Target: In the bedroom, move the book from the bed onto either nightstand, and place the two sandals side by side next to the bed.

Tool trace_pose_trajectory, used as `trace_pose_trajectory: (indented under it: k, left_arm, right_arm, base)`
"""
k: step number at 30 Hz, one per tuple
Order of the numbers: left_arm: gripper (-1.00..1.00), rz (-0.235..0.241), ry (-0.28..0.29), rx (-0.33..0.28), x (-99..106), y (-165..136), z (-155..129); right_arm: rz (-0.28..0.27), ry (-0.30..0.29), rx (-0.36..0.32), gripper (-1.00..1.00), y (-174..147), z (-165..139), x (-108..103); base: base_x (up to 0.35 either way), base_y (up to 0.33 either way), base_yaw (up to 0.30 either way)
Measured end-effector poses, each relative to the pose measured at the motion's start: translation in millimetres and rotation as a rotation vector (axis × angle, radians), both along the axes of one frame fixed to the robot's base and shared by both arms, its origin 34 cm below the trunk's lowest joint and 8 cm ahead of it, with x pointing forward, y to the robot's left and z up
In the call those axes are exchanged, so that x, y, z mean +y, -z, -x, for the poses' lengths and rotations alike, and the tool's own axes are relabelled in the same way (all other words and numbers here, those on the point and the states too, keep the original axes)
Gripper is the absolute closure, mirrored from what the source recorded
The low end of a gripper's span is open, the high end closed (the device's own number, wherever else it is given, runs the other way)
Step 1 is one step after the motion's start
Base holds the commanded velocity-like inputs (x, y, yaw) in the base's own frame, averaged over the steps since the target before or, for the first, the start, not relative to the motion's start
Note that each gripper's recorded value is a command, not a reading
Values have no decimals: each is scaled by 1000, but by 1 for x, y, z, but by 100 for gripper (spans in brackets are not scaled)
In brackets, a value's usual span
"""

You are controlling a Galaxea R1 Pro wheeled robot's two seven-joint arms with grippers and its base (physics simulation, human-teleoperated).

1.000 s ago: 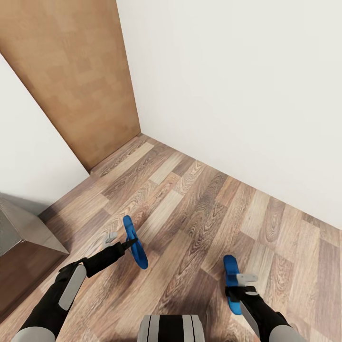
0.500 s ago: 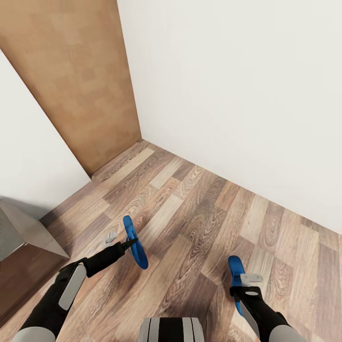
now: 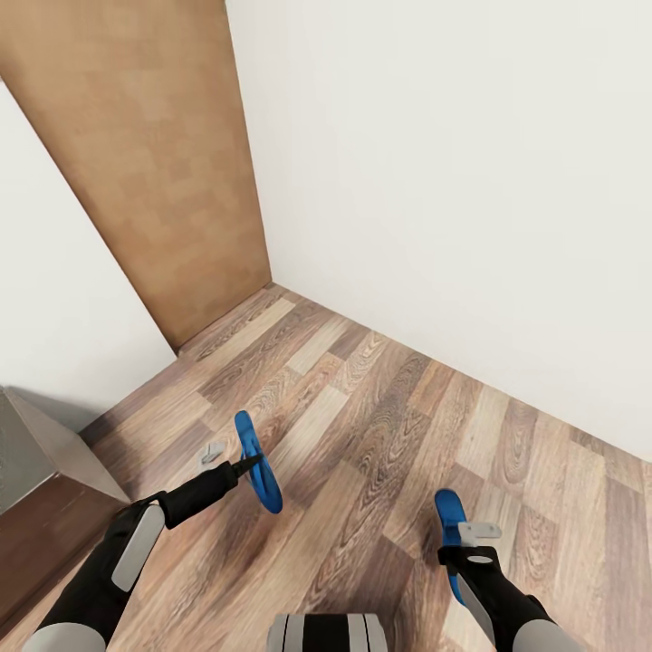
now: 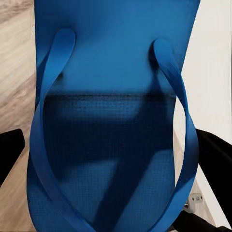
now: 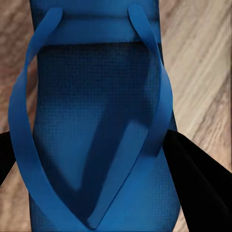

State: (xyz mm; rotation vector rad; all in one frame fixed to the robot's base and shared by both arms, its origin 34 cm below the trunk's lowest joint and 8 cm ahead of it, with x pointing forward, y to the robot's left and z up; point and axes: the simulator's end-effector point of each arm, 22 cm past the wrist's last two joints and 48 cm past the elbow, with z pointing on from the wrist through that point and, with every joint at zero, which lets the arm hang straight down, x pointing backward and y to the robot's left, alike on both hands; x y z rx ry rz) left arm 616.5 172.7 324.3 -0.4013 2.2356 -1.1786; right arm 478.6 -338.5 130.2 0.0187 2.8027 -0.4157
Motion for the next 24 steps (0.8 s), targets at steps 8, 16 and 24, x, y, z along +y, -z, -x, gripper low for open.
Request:
trace_pose_trajectory:
  k: [8, 16, 24]
  left_arm:
    - [100, 0, -1, -33, 0, -18, -6]
    - [100, 0, -1, -65, 0, -37, -10]
    - [100, 0, -1, -98, 0, -56, -15]
  right_arm:
    - [0, 0, -33, 100, -14, -12, 0]
    - [0, 0, -65, 100, -28, -23, 0]
    - [0, 0, -98, 100, -43, -34, 0]
  base:
    - [0, 0, 0]
    - [0, 0, 0]
    - [0, 0, 0]
